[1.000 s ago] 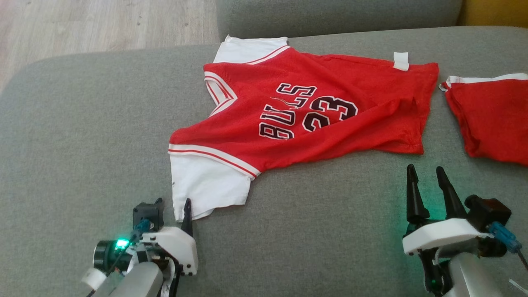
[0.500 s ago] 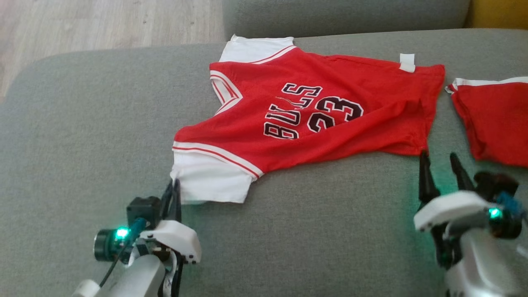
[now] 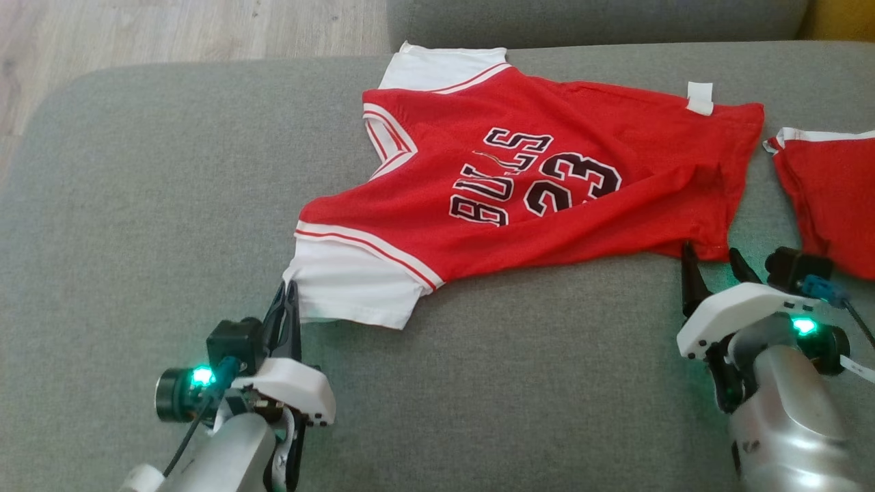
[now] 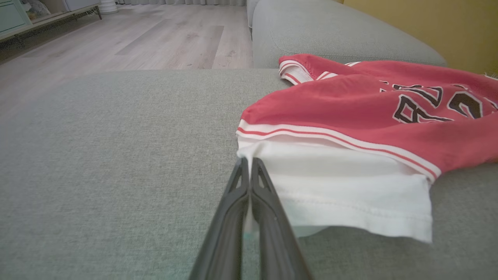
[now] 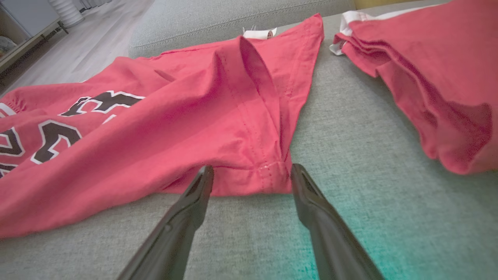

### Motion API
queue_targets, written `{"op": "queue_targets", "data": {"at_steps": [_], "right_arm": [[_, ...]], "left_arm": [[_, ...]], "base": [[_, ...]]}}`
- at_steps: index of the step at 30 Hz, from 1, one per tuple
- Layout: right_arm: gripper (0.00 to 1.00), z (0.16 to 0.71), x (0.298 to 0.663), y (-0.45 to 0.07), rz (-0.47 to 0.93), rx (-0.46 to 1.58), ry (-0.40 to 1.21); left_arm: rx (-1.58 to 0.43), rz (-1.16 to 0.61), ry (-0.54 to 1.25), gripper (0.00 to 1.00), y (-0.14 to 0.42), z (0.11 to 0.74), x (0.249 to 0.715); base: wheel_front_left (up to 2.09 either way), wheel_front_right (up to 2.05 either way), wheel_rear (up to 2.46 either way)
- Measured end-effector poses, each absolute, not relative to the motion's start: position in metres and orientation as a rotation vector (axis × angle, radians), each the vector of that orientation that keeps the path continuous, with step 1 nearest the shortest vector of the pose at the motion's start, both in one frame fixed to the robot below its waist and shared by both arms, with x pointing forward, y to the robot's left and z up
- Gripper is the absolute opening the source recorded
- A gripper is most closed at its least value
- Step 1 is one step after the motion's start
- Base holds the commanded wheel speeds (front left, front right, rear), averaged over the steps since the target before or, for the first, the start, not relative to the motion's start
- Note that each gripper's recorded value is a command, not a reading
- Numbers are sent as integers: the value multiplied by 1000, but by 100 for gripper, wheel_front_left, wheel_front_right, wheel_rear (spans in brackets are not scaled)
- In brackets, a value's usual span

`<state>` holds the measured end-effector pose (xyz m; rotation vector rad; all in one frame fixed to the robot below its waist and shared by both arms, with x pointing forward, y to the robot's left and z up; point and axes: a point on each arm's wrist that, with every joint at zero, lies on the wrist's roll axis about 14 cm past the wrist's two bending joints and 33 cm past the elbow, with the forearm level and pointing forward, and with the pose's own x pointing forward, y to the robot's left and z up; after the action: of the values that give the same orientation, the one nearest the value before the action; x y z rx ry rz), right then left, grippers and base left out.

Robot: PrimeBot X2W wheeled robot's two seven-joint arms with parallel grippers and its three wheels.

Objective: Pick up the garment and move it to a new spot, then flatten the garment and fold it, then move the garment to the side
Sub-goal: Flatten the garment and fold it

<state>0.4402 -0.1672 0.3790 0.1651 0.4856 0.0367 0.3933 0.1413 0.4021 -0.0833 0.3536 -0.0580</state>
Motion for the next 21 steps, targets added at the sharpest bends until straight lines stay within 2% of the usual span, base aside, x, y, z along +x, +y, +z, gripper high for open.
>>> {"op": "queue_targets", "data": {"at_steps": [13,14,15,17,18,21], "right_arm": [[100,374,445,-161,61,139,499],[95,373,445,-160,65,135,499],[63,372,444,-158,70,133,502],[18,372,443,-158,74,129,502],[0,372,443,-158,76,125,499],[0,373,443,-159,85,103,492]], "left_arm": [[-81,-65,365,0,139,398,396],[-81,-66,365,0,139,398,396],[-80,-67,365,0,139,398,396],[-80,-69,365,0,138,398,395],[-79,-69,366,0,138,398,395],[-78,-70,365,0,138,398,395]], "base": [[0,0,0],[0,0,0],[0,0,0],[0,0,0],[0,0,0],[0,0,0]]}}
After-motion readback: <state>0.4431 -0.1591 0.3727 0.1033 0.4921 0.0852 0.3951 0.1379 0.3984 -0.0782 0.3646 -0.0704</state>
